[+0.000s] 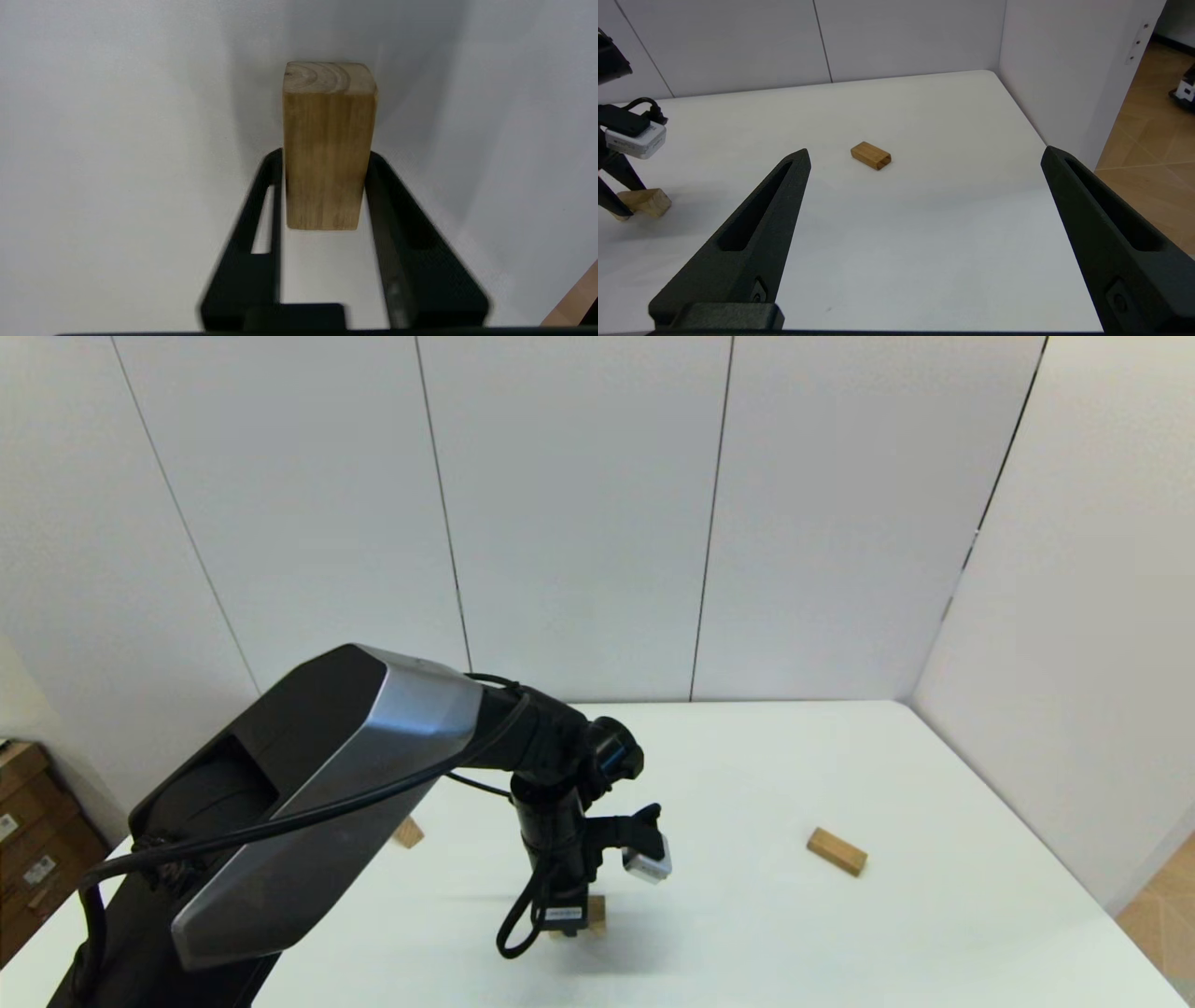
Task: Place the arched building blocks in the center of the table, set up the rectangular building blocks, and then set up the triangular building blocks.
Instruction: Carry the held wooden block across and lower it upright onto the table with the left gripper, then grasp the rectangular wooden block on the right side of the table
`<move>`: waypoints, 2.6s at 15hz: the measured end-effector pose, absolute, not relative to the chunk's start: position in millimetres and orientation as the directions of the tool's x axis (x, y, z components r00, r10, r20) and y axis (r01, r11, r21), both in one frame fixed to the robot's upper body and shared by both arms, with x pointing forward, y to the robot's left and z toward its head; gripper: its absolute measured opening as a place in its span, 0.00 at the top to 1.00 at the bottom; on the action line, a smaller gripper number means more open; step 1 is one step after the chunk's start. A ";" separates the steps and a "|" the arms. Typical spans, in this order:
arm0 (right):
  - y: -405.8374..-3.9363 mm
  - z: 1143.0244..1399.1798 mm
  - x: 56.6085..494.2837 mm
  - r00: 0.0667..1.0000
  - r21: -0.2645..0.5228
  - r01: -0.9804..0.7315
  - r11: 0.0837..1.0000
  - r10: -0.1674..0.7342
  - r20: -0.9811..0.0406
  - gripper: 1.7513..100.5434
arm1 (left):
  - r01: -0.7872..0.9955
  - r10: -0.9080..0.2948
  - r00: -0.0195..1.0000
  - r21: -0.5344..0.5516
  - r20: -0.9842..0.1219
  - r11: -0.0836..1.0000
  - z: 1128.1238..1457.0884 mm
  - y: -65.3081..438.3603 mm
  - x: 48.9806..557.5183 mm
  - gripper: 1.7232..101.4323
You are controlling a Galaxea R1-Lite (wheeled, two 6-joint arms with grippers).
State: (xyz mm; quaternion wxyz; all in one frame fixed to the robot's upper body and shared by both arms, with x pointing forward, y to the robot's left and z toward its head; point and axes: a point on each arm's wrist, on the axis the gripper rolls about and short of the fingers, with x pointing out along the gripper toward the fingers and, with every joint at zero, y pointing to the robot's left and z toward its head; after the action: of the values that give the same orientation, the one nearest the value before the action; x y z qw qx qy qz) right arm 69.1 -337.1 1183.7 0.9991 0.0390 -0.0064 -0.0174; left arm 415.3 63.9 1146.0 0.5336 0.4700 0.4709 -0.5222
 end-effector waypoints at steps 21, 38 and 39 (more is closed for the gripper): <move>-337.1 1183.7 69.1 0.999 0.078 0.034 0.996 -0.035 0.011 0.03 | 0.423 -0.018 0.636 0.329 -0.771 0.844 1377.9 228.5 358.5 0.08; -337.1 1183.7 69.1 0.999 0.078 0.034 0.996 -0.035 0.011 0.03 | -0.103 0.193 0.936 0.296 -0.294 0.950 1328.0 332.9 180.5 0.04; -337.1 1183.7 69.1 0.999 0.078 0.034 0.996 -0.035 0.011 0.03 | -0.110 0.194 0.941 0.290 -0.278 0.951 1319.1 333.5 174.8 0.04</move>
State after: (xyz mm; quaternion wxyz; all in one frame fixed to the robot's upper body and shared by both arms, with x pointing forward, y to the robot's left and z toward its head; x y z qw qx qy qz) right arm 69.1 -337.1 1183.7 0.9991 0.0390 -0.0064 -0.0172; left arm 174.8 333.5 1319.1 0.9756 0.1362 0.1535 0.0780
